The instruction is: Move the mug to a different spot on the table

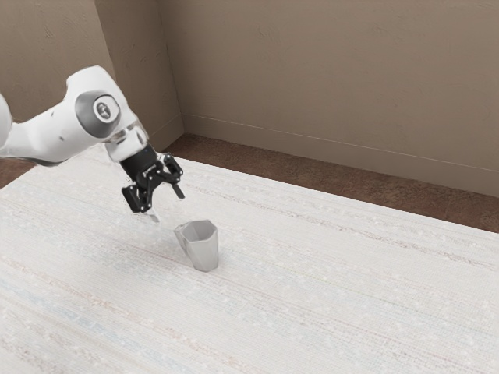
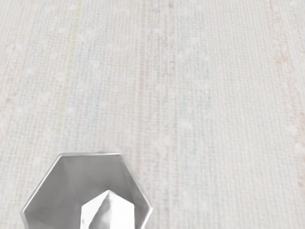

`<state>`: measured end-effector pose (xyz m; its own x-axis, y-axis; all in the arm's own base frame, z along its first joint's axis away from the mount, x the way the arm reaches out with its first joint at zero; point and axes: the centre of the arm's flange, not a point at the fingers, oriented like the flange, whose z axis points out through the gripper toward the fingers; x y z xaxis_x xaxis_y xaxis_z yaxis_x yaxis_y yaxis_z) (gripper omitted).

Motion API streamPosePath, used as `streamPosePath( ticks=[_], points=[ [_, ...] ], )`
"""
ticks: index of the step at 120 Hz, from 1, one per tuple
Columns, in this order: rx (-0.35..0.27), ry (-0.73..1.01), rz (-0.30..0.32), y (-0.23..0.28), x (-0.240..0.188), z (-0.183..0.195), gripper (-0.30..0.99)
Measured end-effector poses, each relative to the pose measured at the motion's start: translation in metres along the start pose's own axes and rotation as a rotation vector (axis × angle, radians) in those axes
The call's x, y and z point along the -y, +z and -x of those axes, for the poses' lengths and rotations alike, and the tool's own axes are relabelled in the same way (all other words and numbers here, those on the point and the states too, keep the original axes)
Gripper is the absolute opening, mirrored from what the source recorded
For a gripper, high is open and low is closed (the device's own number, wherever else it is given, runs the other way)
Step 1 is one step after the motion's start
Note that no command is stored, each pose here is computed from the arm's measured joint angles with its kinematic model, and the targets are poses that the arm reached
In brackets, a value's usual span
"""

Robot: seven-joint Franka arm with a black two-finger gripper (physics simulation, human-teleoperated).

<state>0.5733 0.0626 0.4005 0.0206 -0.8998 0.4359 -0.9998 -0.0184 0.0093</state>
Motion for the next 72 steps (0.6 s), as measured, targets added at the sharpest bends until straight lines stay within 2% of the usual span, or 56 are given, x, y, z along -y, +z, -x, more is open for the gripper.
streamPosePath(
  ticks=[9,23,35,50,72],
  points=[
    [0.091,0.067,0.02,-0.009,-0.006,-0.043,0.69],
    [0.237,0.087,0.038,-0.036,-0.009,-0.086,0.69],
    [0.323,0.054,0.029,-0.073,-0.007,-0.123,0.69],
    [0.378,-0.017,0.027,-0.093,-0.01,-0.156,0.69],
    [0.407,-0.137,0.016,-0.106,-0.017,-0.175,0.69]
  ],
)
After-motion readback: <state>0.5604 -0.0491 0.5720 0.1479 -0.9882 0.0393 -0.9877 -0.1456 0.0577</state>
